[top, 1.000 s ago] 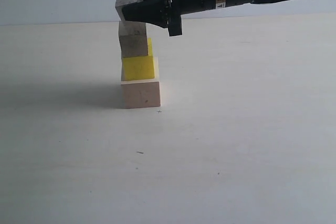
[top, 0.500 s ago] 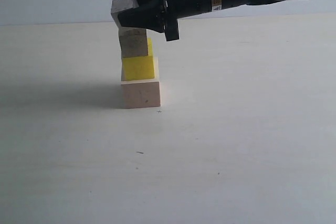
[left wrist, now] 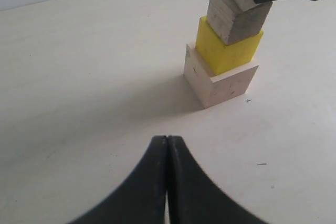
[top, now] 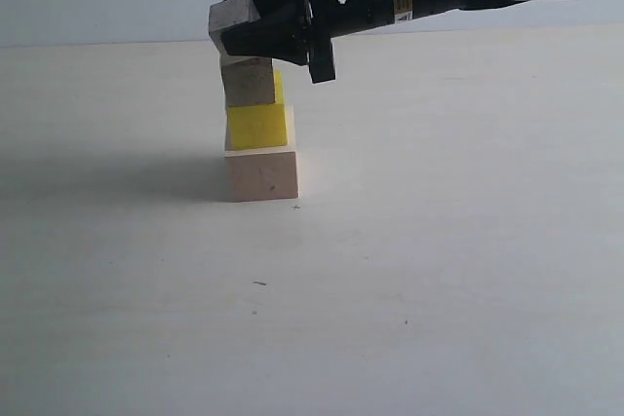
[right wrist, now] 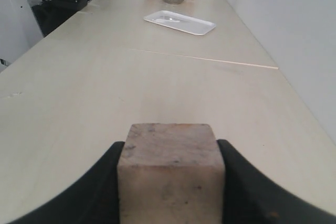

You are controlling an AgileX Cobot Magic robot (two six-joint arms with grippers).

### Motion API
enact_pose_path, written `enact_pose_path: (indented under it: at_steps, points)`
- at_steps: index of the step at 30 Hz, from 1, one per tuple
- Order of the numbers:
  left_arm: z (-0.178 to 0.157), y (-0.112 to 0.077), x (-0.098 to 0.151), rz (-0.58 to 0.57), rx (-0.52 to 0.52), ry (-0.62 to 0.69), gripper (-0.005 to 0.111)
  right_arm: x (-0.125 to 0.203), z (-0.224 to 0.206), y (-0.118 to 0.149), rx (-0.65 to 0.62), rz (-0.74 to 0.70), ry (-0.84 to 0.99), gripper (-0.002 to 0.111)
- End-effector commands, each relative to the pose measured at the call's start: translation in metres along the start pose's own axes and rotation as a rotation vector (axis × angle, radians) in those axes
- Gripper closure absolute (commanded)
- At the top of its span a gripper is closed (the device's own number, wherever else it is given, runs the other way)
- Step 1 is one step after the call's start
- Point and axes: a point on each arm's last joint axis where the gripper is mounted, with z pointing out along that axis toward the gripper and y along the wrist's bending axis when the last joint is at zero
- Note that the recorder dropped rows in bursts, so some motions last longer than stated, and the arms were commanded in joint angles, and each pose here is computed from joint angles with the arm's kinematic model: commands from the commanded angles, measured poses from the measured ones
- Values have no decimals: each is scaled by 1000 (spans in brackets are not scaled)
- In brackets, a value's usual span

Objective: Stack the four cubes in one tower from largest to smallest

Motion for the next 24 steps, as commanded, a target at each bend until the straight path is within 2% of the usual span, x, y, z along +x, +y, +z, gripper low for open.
enact_pose_path:
  at_steps: [1, 13, 24]
  points:
    - [1, 0, -1, -3, 0, -9, 107, -10, -2, -2, 19, -28, -33, 108]
    - [1, 0, -1, -3, 0, -9, 107, -24, -3, -9, 24, -52, -38, 108]
    - [1, 0, -1, -6, 2, -9, 107, -8, 1, -9, -1, -3, 0, 108]
